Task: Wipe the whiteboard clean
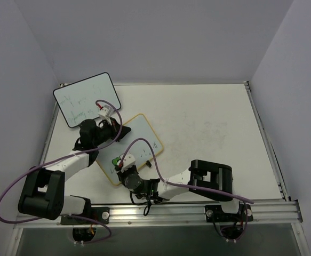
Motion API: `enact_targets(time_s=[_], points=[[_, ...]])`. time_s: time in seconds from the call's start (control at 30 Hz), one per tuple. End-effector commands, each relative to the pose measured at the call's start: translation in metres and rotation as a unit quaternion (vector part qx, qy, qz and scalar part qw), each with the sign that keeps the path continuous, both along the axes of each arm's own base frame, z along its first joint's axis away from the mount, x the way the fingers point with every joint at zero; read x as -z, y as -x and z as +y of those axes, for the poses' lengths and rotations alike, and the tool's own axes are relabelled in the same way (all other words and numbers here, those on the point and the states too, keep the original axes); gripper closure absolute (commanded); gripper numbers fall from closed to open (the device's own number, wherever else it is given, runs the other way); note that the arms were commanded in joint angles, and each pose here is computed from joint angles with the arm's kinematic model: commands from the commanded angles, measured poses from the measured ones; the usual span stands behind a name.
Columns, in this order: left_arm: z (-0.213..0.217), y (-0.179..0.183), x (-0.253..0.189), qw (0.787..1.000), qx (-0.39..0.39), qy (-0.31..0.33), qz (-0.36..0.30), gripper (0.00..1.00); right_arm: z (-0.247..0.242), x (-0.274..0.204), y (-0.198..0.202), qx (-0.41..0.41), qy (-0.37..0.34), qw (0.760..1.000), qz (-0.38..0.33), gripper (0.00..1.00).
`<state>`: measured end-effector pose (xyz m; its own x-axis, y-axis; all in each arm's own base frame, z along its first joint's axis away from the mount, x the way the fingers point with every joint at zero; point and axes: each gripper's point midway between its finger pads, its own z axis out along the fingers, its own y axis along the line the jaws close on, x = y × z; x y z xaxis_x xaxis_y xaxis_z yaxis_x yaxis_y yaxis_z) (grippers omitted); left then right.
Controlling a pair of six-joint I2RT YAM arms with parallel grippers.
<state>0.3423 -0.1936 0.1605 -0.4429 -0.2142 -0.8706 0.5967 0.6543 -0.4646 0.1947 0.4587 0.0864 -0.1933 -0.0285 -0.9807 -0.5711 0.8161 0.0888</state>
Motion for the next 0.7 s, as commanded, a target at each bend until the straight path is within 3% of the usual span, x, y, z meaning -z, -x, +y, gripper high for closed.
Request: enact_targets(time_s=[0.0,0.67], points=[[0.001,0.0,-0.003,1.0,-0.007,-0.007,-0.01,0.98,0.008,0.037,0.023,-0.068,0.043,0.997,0.02,1.0],[-0.008,0.0,0.003,1.0,-0.001,-0.021,-0.007,0.98,0.035,0.028,0.026,-0.084,0.046,0.995,-0.009,1.0]])
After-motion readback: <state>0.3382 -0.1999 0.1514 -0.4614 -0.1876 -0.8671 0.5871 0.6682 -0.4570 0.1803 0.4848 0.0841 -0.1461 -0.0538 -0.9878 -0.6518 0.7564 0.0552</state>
